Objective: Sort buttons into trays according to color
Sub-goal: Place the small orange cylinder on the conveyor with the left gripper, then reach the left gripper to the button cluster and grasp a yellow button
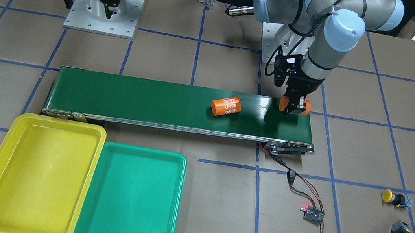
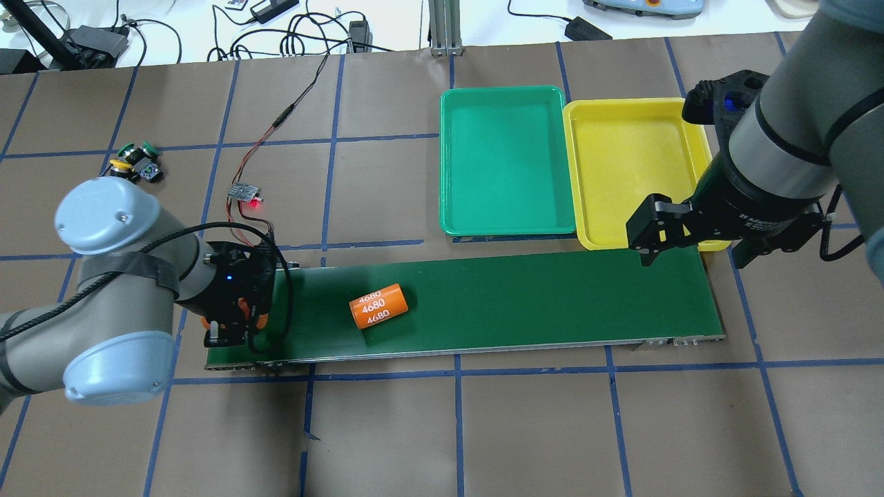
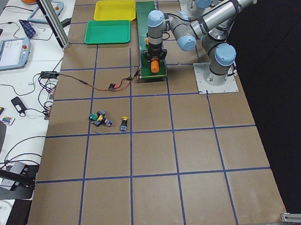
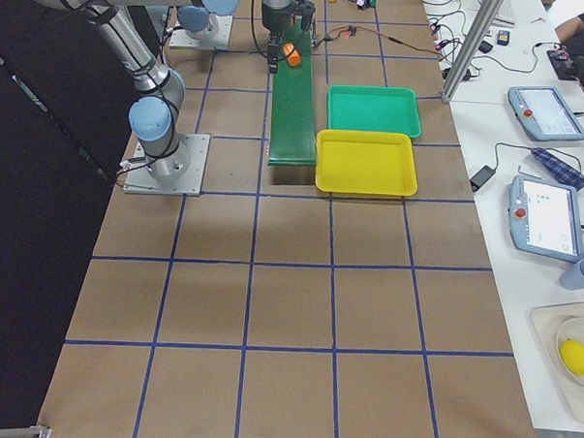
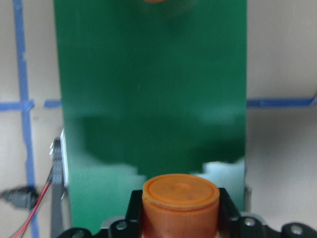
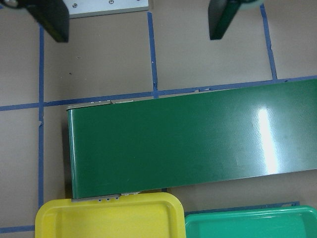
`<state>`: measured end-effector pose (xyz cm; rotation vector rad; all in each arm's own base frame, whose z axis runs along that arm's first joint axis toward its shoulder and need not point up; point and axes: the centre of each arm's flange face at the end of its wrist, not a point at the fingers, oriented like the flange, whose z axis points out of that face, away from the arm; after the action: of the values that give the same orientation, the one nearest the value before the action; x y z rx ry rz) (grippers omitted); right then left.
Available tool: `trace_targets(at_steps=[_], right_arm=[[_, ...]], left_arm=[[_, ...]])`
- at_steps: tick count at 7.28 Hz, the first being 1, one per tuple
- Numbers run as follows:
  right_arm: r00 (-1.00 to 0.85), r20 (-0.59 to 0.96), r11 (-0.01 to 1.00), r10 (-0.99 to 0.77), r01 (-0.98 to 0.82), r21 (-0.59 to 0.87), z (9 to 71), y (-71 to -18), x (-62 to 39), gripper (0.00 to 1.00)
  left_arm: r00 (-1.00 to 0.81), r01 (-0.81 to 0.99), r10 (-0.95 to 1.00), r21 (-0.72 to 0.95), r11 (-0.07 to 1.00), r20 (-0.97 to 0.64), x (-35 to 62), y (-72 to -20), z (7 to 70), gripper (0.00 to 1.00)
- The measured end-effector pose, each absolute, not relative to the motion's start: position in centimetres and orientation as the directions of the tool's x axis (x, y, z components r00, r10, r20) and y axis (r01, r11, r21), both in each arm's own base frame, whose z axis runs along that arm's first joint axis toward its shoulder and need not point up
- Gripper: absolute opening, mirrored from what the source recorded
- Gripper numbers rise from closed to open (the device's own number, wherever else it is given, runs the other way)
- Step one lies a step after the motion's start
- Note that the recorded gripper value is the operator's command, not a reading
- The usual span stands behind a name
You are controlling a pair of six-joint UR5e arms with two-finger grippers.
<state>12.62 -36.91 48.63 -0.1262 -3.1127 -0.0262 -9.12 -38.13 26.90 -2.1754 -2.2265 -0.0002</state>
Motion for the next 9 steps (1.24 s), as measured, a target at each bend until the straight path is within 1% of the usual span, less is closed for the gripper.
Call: trace_targets(at_steps=[1,3,4,5,6,7,9], right_arm=[[-0.996,0.023,0.996,0.082,0.082,0.017,48.5,-37.0,12.6,1.0],[-0.997,0.015,0.996,0.082,0.082,0.02,48.3,-37.2,12.6,1.0],[-0.997,0.013,0.997,0.082,0.082,0.009,48.4,-37.5,12.6,1.0],[-0.996,0.012,0.996,0.083,0.083,-0.009,48.6,-37.7,12.6,1.0],[-0.996,0.011,0.996,0.085,0.085,-0.016,48.6,-38.1,12.5,1.0],[-0.996,0.01,0.996,0.088,0.088,-0.012,48.3,-38.6,12.4,1.0],[-0.996,0.01,0.996,0.093,0.093,-0.005,48.2,-39.5,12.2,1.0]], left_arm=[[-0.035,0.999,0.999,-0.023,0.036,0.034,-9.6,-37.8,26.2,1.0],[-0.049,0.998,0.998,-0.023,0.05,0.027,-9.5,-37.9,26.4,1.0],[-0.062,0.998,0.998,-0.017,0.062,-0.006,-9.1,-38.6,27.9,1.0],[-0.115,0.993,0.992,-0.007,0.114,-0.044,-7.3,-40.2,29.9,1.0],[-0.208,0.978,0.976,-0.004,0.209,-0.06,-3.4,-42.3,31.3,1.0],[-0.303,0.953,0.951,-0.004,0.303,-0.059,1.2,-44.2,31.9,1.0],[-0.427,0.904,0.903,-0.002,0.428,-0.052,9.5,-48.3,31.9,1.0]])
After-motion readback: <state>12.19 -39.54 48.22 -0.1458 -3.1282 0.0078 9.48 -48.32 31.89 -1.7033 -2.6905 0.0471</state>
